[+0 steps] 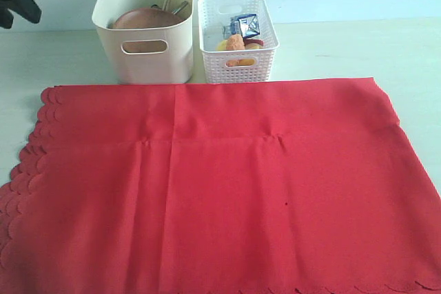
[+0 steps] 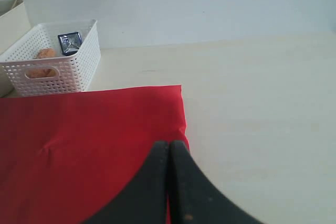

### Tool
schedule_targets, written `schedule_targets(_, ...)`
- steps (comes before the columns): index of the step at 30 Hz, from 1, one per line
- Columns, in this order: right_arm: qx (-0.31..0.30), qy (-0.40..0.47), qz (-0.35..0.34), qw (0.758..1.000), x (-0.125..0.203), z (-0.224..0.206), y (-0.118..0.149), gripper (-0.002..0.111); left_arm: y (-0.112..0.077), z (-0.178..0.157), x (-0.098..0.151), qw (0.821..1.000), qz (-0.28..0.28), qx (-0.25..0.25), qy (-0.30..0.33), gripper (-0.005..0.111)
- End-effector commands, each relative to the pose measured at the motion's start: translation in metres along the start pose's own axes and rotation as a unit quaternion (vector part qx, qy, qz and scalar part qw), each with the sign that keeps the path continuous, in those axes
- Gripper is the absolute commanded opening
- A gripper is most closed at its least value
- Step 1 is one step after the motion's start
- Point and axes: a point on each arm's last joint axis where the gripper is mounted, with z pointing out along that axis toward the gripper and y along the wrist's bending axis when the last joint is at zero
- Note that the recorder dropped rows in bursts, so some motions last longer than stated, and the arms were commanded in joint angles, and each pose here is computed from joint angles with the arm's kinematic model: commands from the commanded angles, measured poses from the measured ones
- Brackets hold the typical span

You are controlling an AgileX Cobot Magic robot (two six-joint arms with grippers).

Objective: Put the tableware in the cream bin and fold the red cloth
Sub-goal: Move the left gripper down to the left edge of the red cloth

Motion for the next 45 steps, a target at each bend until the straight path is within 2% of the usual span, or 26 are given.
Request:
schedule_targets(1,0.002,-0.005,-0.004,1.000,0.000,0.000,0.000,0.000,0.011,-0.001,0.015,1.000,-0.020,0.004,0.001,0.047)
schedule_targets(7,0.002,-0.005,-0.004,1.000,0.000,0.000,0.000,0.000,0.030,0.008,0.034,0.998,-0.053,-0.001,0.031,0.047)
schedule_targets(18,0.002,-0.005,-0.003,1.000,0.000,0.000,0.000,0.000,0.053,0.031,0.071,0.992,-0.083,0.001,0.092,0.047)
schedule_targets(30,0.002,-0.005,-0.004,1.000,0.000,0.000,0.000,0.000,0.075,0.044,0.093,0.987,-0.122,0.010,0.108,0.047)
schedule_targets(35,0.000,-0.034,-0.005,0.999,-0.017,-0.006,0.001,0.000,0.083,0.053,0.101,0.983,-0.138,0.033,0.112,0.047)
schedule_targets(38,0.002,-0.013,-0.005,1.000,-0.029,-0.002,0.002,0.000,0.088,0.061,0.106,0.982,-0.140,0.037,0.120,0.047)
schedule_targets(43,0.009,0.073,-0.004,0.997,-0.041,0.018,0.003,0.000,0.094,0.078,0.110,0.979,-0.142,0.042,0.141,0.059)
schedule_targets(45,0.011,0.101,-0.004,0.995,-0.049,0.028,0.003,0.000,0.096,0.082,0.111,0.979,-0.141,0.041,0.144,0.059)
